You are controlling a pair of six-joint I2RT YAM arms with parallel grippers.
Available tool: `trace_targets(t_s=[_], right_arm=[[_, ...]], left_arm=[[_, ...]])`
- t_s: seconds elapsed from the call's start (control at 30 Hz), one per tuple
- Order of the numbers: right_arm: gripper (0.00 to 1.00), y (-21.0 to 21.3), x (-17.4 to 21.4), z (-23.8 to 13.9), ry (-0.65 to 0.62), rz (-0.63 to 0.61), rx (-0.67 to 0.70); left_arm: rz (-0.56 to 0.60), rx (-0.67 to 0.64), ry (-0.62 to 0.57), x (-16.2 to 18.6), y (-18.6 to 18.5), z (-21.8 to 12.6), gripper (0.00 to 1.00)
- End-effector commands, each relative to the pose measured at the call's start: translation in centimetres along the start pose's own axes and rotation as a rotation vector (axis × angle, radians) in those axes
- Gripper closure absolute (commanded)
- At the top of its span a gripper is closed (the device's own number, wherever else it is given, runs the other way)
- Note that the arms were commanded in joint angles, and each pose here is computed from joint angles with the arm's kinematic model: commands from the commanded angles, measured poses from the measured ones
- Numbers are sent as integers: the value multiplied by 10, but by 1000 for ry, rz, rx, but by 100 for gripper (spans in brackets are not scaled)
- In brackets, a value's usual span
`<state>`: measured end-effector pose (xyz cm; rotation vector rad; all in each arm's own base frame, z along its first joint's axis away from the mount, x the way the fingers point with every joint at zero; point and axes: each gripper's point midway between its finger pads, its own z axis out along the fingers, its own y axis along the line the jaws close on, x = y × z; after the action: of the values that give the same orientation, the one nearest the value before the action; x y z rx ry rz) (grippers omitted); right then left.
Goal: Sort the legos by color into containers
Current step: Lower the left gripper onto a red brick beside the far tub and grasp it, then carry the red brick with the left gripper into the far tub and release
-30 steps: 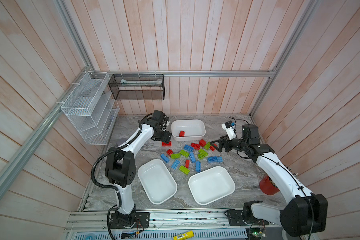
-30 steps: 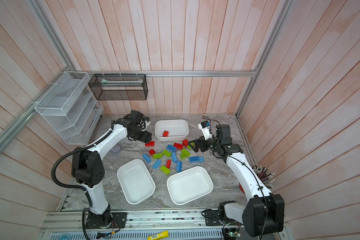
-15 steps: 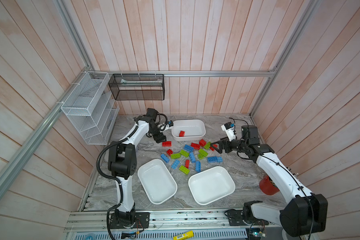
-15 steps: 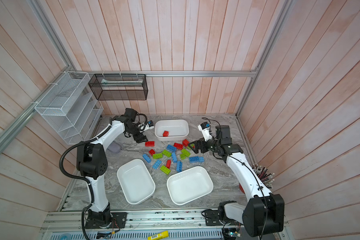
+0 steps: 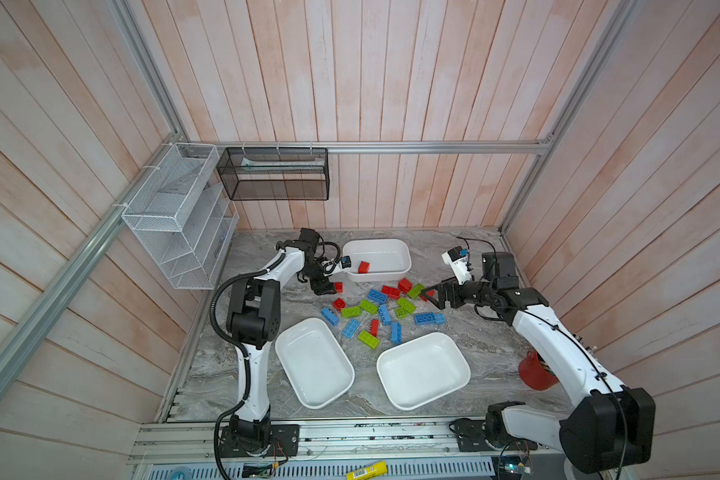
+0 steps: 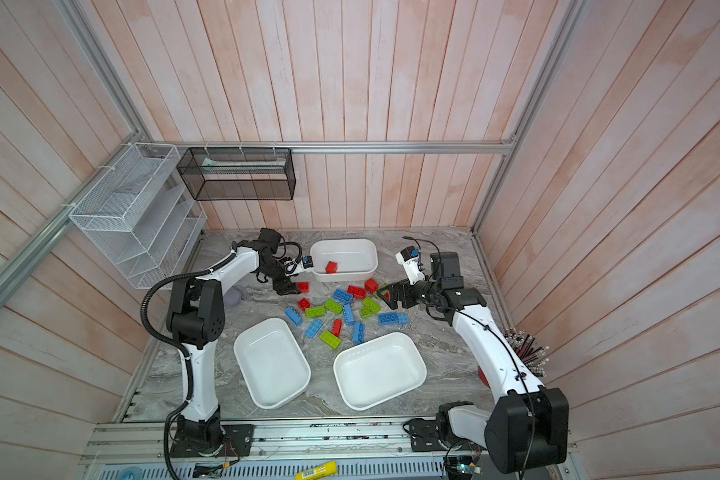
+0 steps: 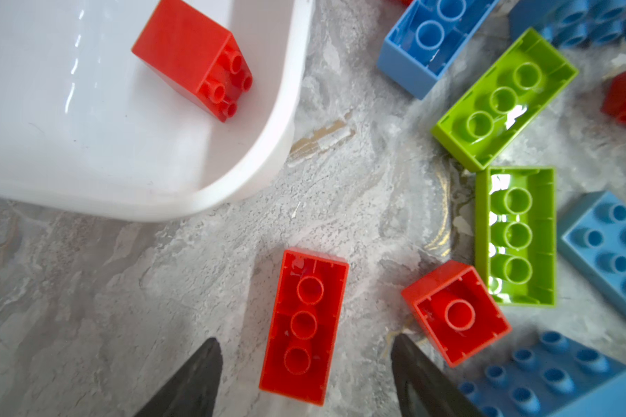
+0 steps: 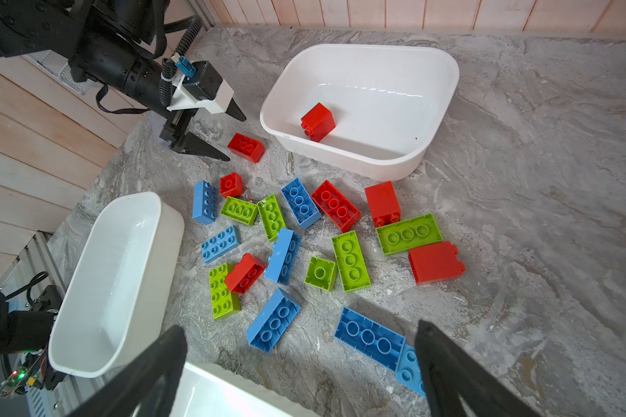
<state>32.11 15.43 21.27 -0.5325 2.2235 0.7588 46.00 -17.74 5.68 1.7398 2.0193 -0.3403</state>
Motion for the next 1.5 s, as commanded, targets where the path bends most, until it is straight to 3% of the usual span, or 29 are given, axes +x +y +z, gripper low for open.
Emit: trace_targets(t_s=[0.0,0.43,0.6,0.77,1.0,1.17,1.33,1.47], right_arm=[[2,-1,-4,-1,3,2,8],[2,3,-7,-4,-6,11,-8],[2,3,-8,-5,-7,7,-1],[2,2,-8,-4,-1,-1,2],[2,2,-9,-4,-15,-8,0],[2,0,-9,-2,-25,-17,-1],[2,-2,-15,-2,-43,-22,-1],[2,-2,-18,-5,-55,-21,6]], left_arm=[[51,18,-30,-2,1,12,24],[45,35,-13,10,2,38,42],[34,41,1,13,0,40,60],[17,22,3,5,1,20,74],[-94,-31,-4,-16,-7,-42,74],[-224,-78,-117,-56,-13,-82,73],[-276,-144,-187,-106,1,-78,71],[-425,-219,-220,-130,40,-63,71]])
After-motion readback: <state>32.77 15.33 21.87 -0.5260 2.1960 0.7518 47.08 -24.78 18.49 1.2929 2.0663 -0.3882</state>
